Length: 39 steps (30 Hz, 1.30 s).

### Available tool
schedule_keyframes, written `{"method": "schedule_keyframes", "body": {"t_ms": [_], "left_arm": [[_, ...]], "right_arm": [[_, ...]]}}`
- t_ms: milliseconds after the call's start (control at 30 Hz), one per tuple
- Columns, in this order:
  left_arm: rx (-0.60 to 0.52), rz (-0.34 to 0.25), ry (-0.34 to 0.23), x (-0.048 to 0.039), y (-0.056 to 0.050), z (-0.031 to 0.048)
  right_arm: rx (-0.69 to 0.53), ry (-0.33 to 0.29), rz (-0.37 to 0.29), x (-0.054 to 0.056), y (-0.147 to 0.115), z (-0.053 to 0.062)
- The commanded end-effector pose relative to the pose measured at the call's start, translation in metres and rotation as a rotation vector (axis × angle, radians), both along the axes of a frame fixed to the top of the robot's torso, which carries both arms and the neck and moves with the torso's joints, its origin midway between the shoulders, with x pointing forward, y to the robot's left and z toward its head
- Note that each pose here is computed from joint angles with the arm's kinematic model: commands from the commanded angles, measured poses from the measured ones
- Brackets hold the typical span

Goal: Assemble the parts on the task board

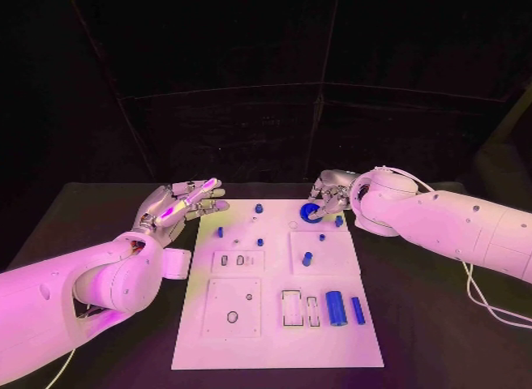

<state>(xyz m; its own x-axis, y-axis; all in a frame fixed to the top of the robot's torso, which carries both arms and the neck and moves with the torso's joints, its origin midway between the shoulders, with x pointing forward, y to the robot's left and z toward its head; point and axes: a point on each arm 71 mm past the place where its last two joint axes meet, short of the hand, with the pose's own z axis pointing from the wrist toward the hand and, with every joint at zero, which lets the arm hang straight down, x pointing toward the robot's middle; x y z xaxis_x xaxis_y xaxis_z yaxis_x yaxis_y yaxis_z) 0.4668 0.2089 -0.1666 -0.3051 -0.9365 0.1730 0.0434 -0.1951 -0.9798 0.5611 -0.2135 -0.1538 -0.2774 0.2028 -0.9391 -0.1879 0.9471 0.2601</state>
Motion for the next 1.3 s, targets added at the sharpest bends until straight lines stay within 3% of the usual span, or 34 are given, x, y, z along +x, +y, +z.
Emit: {"method": "schedule_keyframes", "body": {"t_ms": [33,867,1300], "left_arm": [[-0.004,-0.017,-0.005,-0.0001,-0.0013,0.0011],[-0.001,-0.015,0.001,0.0008,-0.0001,0.0003],[0.001,-0.011,0.002,0.0012,0.0008,0.0000]], "right_arm": [[-0.011,0.008,-0.002,0.0005,-0.0003,0.0008],[-0.033,-0.062,0.030,-0.0022,0.0076,0.0060],[-0.057,-0.039,0.029,-0.0030,0.0078,0.0040]]}}
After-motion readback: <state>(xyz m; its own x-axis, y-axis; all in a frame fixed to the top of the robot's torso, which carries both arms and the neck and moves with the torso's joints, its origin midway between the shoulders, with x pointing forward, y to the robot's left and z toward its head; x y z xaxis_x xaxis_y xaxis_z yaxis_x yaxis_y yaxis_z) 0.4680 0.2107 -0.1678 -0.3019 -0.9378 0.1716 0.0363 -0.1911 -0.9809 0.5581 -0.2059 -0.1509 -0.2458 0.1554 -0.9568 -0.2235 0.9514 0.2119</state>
